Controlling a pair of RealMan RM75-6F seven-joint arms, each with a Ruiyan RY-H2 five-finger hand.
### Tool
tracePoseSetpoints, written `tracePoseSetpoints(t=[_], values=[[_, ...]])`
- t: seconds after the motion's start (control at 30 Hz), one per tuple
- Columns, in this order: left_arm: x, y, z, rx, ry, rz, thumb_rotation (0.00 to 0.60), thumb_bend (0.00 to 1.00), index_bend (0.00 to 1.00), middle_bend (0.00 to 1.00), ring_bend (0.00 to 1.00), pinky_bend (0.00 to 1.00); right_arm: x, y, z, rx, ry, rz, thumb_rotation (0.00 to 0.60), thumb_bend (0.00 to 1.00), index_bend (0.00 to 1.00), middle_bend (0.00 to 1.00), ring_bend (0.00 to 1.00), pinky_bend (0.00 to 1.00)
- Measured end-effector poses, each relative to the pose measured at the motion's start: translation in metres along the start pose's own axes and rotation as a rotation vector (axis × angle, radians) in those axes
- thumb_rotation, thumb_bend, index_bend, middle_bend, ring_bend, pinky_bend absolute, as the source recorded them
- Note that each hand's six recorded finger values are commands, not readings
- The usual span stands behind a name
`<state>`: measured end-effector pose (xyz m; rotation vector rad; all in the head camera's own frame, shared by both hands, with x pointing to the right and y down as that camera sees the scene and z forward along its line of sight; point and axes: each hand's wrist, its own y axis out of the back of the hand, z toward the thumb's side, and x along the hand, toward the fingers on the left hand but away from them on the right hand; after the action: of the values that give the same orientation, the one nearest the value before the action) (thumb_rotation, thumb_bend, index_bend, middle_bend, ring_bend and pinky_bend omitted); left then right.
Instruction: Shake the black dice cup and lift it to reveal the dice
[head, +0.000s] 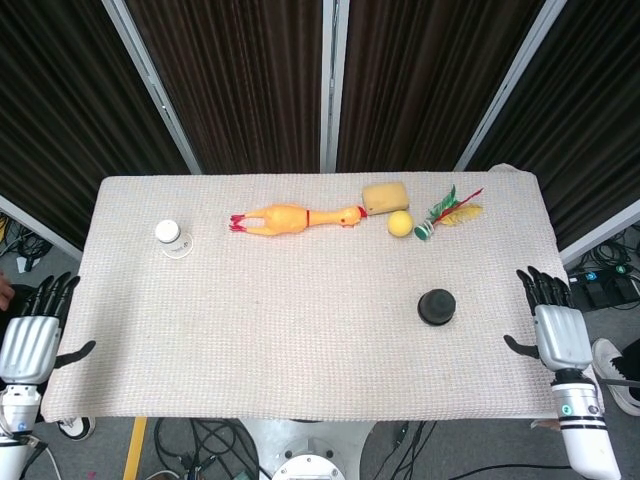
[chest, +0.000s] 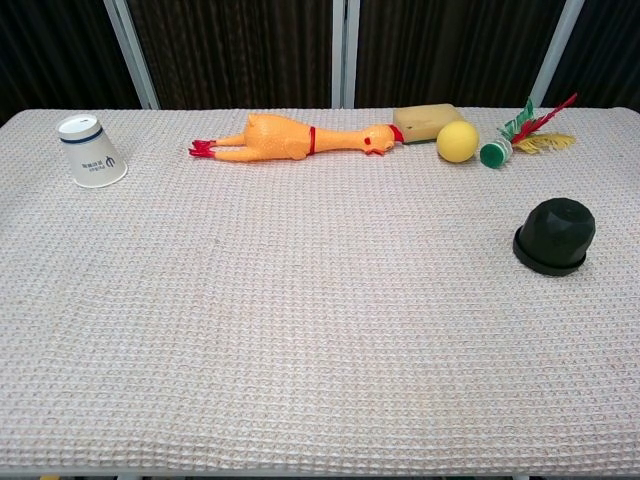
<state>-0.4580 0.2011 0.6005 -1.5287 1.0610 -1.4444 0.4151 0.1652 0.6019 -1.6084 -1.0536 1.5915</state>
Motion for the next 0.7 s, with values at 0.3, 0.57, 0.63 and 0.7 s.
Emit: tracePoseSetpoints(t=[0.3, 0.57, 0.63, 0.7], values=[[-0.004, -0.007, -0.003, 0.003, -0.01, -0.024, 0.6, 0.13, 0.03, 0.03, 0.0, 0.18, -0.033, -0.031, 0.001, -0.037, -0.001, 0.127, 0.6, 0.05, 0.0, 0.06, 0.0, 0.0], [-0.001, -0.008, 0.004, 0.012, -0.032, -0.026, 0.6, 0.13, 0.03, 0.03, 0.0, 0.18, -0.05, -0.063, 0.019, -0.101, 0.043, 0.173, 0.6, 0.05, 0.0, 0.08, 0.0, 0.0], [-0.001, -0.008, 0.004, 0.014, -0.031, -0.029, 0.6, 0.13, 0.03, 0.03, 0.0, 0.18, -0.052, -0.067, 0.02, -0.123, 0.044, 0.18, 0.6, 0.05, 0.0, 0.08, 0.0, 0.0], [-0.002, -0.008, 0.002, 0.014, -0.03, -0.032, 0.6, 0.13, 0.03, 0.03, 0.0, 0.18, -0.054, -0.074, 0.023, -0.159, 0.048, 0.197, 0.6, 0.05, 0.0, 0.09, 0.0, 0.0]])
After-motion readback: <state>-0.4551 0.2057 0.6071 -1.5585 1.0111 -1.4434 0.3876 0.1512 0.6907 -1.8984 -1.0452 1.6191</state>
